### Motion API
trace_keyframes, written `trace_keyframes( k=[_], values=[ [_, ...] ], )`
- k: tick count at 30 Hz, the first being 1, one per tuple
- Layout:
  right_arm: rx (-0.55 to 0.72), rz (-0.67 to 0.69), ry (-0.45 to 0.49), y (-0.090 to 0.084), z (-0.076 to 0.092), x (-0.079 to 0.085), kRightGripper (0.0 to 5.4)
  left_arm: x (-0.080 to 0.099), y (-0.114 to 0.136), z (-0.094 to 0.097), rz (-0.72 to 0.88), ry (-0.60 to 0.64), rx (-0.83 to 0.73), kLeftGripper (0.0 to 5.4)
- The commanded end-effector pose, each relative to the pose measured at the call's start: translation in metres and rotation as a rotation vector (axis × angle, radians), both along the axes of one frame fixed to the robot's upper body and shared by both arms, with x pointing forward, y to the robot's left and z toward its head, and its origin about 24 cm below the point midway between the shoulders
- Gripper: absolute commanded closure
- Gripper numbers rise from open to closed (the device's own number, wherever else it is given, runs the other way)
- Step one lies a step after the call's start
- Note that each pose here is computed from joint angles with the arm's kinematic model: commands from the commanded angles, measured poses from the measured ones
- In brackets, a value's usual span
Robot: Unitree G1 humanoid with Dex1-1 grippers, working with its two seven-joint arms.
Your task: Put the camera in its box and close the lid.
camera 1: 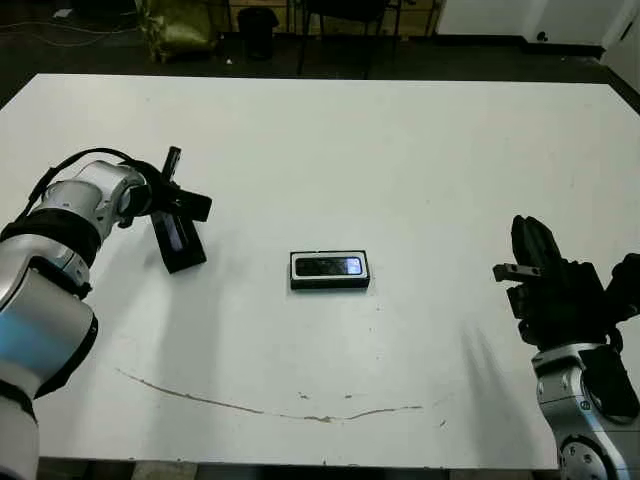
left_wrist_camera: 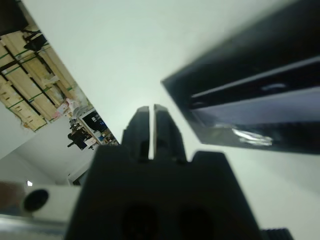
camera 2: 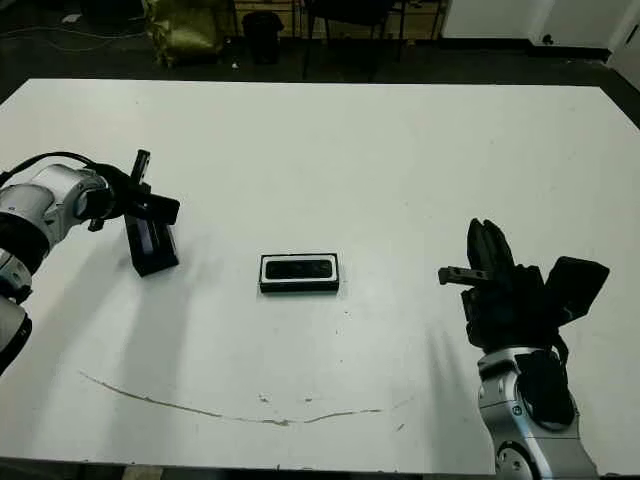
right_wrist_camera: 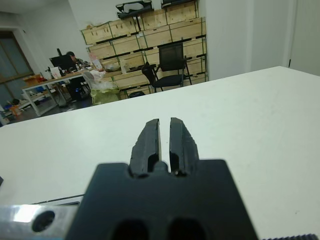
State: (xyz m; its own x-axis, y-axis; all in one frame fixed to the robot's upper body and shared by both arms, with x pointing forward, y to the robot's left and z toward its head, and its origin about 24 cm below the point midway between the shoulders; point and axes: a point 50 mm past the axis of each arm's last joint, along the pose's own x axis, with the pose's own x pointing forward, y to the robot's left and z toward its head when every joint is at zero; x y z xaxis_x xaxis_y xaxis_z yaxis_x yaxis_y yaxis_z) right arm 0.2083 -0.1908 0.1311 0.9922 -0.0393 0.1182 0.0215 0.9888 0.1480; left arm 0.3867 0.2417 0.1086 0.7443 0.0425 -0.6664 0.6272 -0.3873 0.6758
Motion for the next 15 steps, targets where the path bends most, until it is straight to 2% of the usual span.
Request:
trace_keyframes(
  k=[1,7,11,15],
  values=[
    [-0.015,-0.020,0.039,-0.0009,-0.0038,-0.0024,5.39,-0.0069,0.0044,-0.0155,0.033,0.064,0.010,5.40],
    [0.004,-0.012,0.043,-0.0019,-0.0047,-0.0022,5.39,-0.0083,0.0029,-0.0186,0.065,0.096,-0.025,5.40],
    [-0.039,-0.017,0.033,-0.0022,-0.0036,-0.0024,5.39,-0.0094,0.0007,-0.0163,0.044,0.112,-0.063,5.40],
    [-0.004,-0.007,0.034,-0.0009,-0.0029,-0.0026,5.39,-0.0114,-0.0016,-0.0159,0.040,0.151,-0.091,5.40]
  ],
)
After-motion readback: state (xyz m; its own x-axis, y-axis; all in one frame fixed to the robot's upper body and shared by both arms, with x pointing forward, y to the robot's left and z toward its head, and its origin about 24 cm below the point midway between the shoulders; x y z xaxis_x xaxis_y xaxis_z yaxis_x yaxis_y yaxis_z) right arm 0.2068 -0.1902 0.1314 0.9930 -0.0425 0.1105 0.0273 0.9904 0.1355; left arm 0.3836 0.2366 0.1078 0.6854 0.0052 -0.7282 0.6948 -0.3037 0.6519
